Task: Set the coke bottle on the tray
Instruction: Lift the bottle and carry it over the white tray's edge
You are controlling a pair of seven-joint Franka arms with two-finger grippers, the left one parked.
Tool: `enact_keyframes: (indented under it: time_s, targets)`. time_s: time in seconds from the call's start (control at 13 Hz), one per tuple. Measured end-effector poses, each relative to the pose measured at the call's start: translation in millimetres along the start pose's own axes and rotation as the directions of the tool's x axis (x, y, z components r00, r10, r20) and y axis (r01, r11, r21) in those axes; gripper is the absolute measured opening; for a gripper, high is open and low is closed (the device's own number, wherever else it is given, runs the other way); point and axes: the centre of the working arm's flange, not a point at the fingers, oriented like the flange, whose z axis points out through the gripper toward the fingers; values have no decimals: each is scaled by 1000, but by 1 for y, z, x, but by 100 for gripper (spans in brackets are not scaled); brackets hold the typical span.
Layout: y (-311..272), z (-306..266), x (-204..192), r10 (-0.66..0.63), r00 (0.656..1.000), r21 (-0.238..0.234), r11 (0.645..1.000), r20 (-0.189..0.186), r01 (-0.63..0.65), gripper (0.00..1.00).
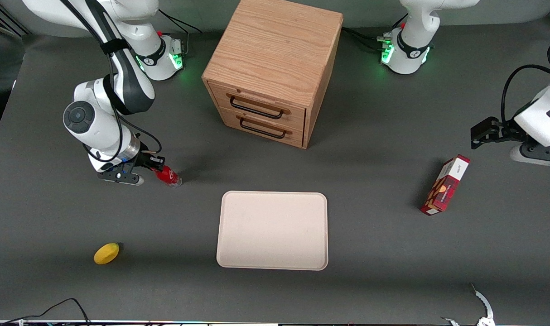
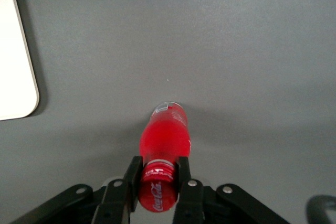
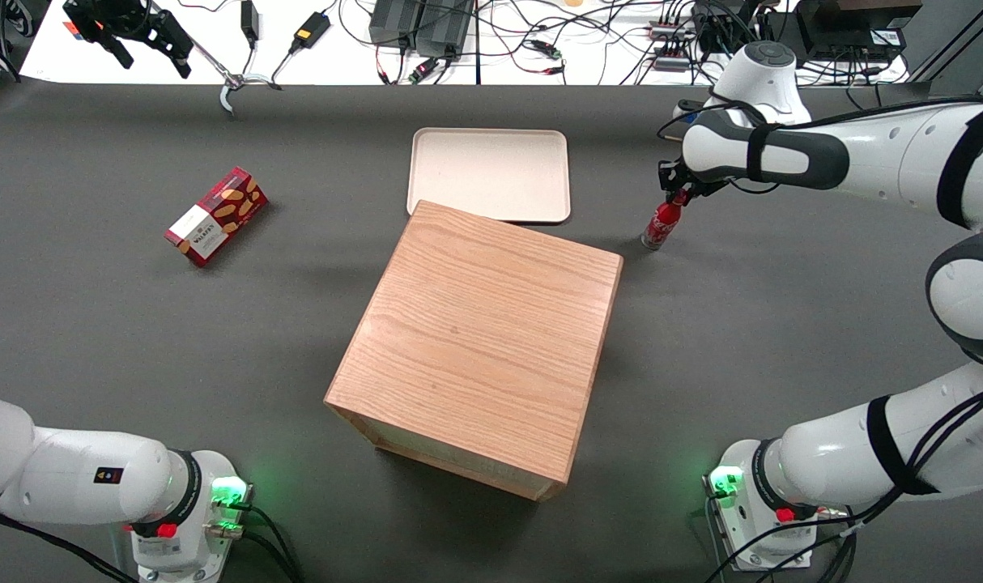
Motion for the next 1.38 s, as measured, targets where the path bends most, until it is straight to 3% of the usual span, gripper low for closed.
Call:
enact_keyframes:
  time_s: [0.15,0.46,0.85,1.0,1.23,1.38]
  targets:
    - [-3,-28,8,-9,1000,-10,1000,8,9,31]
    - [4,-147,24,-78,996,-39,996,44,80,31]
    - [-8,-275,35,-89,995,-26,996,33,90,31]
    - [-42,-283,50,-36,998,-5,999,46,36,31]
    - [-112,-250,77,75,996,14,997,56,-76,31]
    - [-146,-215,100,160,987,28,987,29,-161,31]
